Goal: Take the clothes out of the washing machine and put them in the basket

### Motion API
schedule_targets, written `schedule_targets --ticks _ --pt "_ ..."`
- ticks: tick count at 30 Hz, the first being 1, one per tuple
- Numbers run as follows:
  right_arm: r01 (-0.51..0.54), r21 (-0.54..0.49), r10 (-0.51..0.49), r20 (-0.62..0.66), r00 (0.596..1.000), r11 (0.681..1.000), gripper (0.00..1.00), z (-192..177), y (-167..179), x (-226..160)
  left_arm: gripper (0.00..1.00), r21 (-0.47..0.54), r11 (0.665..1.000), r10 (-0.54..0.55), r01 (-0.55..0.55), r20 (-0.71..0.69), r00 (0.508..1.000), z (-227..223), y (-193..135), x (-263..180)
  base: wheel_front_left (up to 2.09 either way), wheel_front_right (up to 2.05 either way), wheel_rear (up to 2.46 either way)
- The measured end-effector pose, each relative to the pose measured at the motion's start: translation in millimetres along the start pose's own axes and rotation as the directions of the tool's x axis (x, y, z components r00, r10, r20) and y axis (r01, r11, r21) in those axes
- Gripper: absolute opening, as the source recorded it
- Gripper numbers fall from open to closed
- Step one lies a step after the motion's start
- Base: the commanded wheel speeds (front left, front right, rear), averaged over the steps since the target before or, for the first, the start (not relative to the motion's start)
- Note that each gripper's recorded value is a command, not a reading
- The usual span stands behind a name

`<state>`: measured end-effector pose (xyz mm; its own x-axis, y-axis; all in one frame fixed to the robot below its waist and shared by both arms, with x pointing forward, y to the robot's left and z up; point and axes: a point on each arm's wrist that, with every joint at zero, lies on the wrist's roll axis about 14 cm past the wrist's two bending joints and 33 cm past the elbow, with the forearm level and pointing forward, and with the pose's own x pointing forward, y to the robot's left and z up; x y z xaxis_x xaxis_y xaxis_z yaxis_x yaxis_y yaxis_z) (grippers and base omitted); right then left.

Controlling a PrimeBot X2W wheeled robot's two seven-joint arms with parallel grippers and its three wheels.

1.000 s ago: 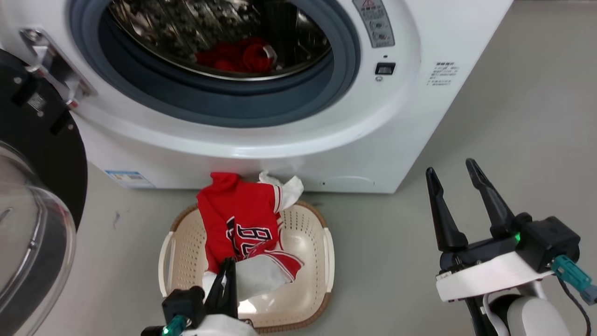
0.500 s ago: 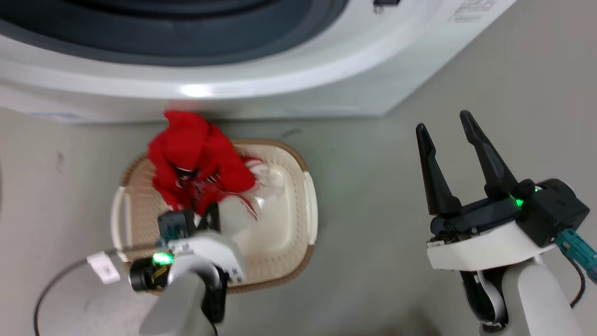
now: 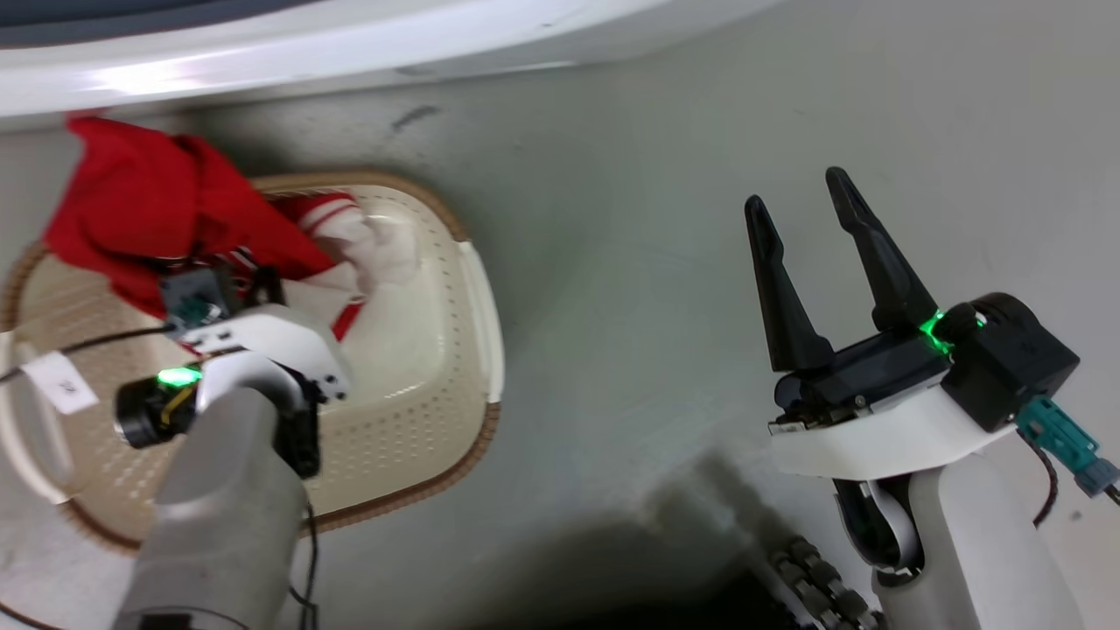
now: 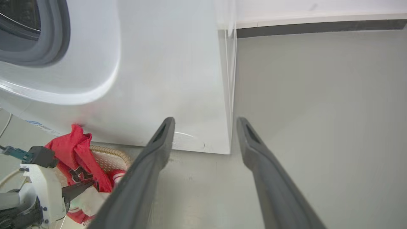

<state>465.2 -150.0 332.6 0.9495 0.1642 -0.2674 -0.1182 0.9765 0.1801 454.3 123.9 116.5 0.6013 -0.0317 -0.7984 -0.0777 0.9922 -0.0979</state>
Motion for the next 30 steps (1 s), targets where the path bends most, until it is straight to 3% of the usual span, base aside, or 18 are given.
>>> schedule_targets --ticks 2,10,21,25,30 --pt "0.017 -0.006 -0.017 -0.012 1.000 1.000 1.00 -4.9 -6.8 -1.0 1.00 0.007 1.000 0.000 0.000 -0.014 1.000 -4.1 -0.7 9.6 0.00 0.00 0.00" --pt "0.046 -0.014 -0.046 -0.018 0.999 0.999 1.00 -4.9 -16.9 -5.9 1.00 0.027 0.999 -0.028 0.028 -0.008 1.000 0.7 -9.4 12.5 0.00 0.00 0.00" --pt "0.012 -0.041 -0.006 0.123 0.992 0.999 1.00 53.1 2.6 -16.9 1.00 0.024 0.997 -0.078 0.076 0.155 0.985 48.8 -16.8 -58.2 0.00 0.00 0.00" --pt "0.005 -0.052 0.004 0.176 0.984 0.999 1.00 75.4 9.3 -25.6 1.00 0.034 0.996 -0.091 0.085 0.258 0.962 77.8 -15.9 -88.8 0.00 0.00 0.00" --pt "-0.002 -0.063 0.016 0.224 0.975 0.998 1.00 98.4 17.1 -36.4 1.00 0.062 0.994 -0.111 0.093 0.426 0.898 129.0 -17.3 -128.2 0.00 0.00 0.00"
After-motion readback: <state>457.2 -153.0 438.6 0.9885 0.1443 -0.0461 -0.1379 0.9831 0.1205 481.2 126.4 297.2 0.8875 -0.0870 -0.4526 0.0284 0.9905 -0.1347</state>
